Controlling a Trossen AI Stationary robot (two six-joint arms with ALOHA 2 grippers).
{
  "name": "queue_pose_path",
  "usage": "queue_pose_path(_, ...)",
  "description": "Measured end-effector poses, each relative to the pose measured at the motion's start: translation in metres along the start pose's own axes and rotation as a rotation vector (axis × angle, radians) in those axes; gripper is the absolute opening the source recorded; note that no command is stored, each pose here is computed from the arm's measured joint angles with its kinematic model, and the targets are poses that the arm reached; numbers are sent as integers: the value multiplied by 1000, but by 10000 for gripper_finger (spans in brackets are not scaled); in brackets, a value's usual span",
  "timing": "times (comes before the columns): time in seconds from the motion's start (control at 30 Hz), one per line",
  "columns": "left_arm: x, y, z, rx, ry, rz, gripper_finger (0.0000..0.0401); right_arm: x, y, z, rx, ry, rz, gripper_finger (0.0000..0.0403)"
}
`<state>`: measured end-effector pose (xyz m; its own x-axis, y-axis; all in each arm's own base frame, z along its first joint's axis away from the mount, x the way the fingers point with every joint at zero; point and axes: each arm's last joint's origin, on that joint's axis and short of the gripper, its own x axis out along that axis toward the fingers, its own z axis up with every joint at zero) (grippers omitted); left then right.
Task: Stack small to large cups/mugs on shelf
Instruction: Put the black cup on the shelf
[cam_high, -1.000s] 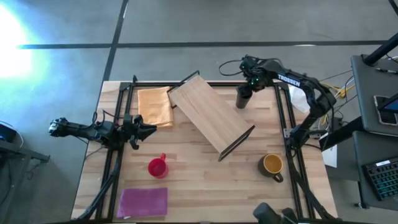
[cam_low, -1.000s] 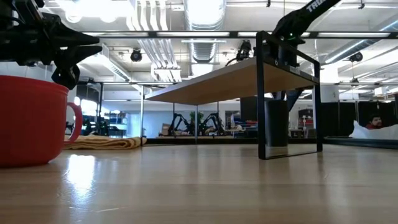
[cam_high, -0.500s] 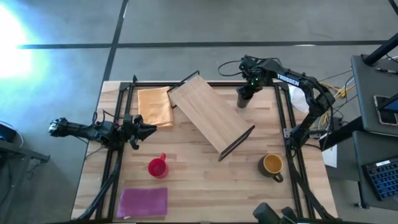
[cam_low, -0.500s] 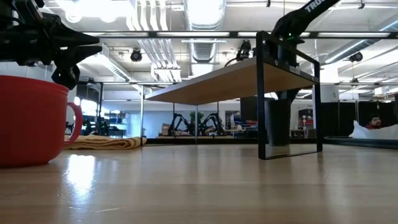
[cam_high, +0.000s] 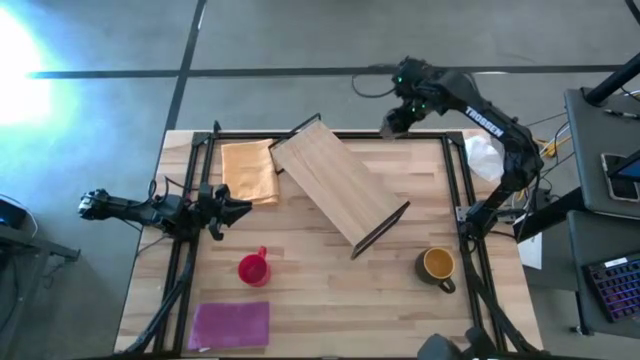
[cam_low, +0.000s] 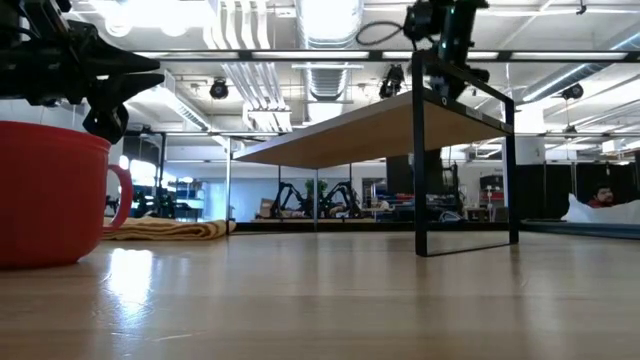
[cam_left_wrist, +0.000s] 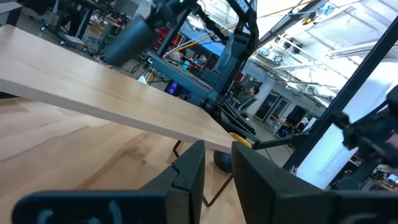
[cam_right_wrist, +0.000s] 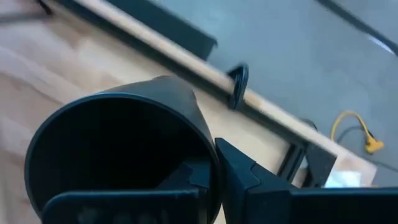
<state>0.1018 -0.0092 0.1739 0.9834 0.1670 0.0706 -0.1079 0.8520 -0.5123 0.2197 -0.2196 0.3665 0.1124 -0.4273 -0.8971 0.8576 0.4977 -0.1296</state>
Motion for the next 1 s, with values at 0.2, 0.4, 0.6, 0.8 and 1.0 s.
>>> queue_pose_path(0.2, 0, 0, 0, 74, -6, 5, 66, -26, 2, 5, -40, -52, 22, 9)
queue_pose_path(0.4, 1, -5, -6, 118, 128, -187, 66, -47, 20, 5, -116, -97, 63, 9)
queue_pose_path(0.6, 3, -3, -14, 30, 248, -191, 66, -47, 51, 12, -219, -51, 85, 9)
queue_pose_path(0.8, 7, -16, 6, 168, 297, -165, 66, -39, 82, 29, -307, -40, 103, 9)
queue_pose_path(1.0, 5, -27, 32, 228, 426, -25, 66, -36, 98, 37, -343, -37, 157, 9)
